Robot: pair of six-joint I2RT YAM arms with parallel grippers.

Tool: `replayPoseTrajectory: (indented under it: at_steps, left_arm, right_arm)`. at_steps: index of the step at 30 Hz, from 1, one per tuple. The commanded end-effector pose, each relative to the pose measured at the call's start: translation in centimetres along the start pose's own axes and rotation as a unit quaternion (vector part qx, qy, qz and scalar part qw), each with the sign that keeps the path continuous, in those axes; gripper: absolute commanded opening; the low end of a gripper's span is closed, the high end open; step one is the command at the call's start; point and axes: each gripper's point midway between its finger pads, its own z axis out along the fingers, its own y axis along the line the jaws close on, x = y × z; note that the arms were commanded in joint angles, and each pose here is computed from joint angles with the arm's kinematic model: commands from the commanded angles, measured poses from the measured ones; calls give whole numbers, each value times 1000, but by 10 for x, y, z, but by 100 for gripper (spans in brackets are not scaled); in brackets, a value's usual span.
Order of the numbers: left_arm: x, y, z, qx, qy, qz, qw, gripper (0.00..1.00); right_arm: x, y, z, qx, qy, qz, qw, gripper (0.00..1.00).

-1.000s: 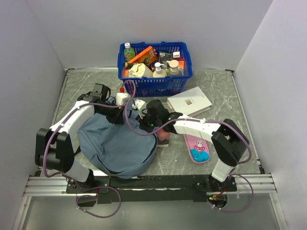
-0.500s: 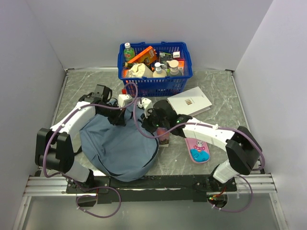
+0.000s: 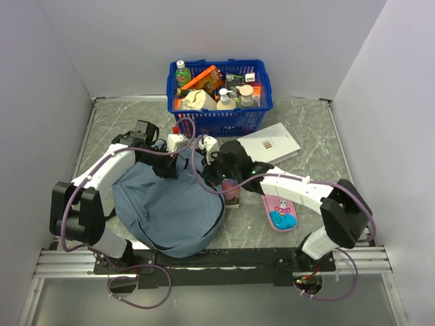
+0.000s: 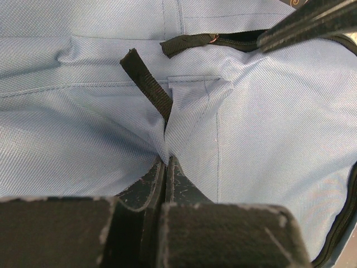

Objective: Pack the student bag
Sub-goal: Unzip the student bag at the center of the board.

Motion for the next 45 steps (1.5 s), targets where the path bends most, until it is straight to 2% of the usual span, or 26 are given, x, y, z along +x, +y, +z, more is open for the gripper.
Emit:
replayPoseTrajectory:
  at_steps: [1,6,14,19,24,25,26,28,29,30,37,41,45]
  left_arm:
    - [-9,-3,-3,3,-12,8,1000,1]
    - [-13,4,0,-11,-20,-2,1000,1]
    - [-15,17,2,-41,-24,-14,999,1]
    - [-17,28,3,-67,-26,-25,997,1]
    - [-20,20,3,-47,-31,-26,998,1]
    - [-19,18,3,-42,-29,-24,998,1]
    - [-19,15,3,-33,-29,-26,999,1]
    - [-16,12,3,-27,-25,-24,999,1]
    - [-16,11,3,-26,-24,-23,999,1]
    - [-12,10,4,-25,-22,-23,999,1]
    - [5,5,7,-18,-4,-11,1000,1]
    - [12,7,8,-26,3,0,1000,1]
    - [20,6,13,-20,9,-4,1000,1]
  right_arm:
    - [-9,-6,-19,23,-32,12,999,0]
    - [15,-7,-32,42,-19,50,998,0]
    - [27,-1,-73,79,-55,90,991,0]
    - [37,13,-87,77,-58,100,990,0]
    - [39,20,-81,64,-54,82,993,1]
    - [39,18,-77,67,-49,78,993,10]
    - [36,14,-73,72,-45,66,994,28]
    - [21,5,-59,78,-39,57,995,40]
    - [0,3,-56,78,-53,49,994,47]
    - [1,-3,-45,80,-42,50,995,50]
    - [-13,-16,0,24,-11,61,998,53]
    - [-1,-3,13,-22,12,69,997,54]
    - [19,-4,17,-17,30,80,996,54]
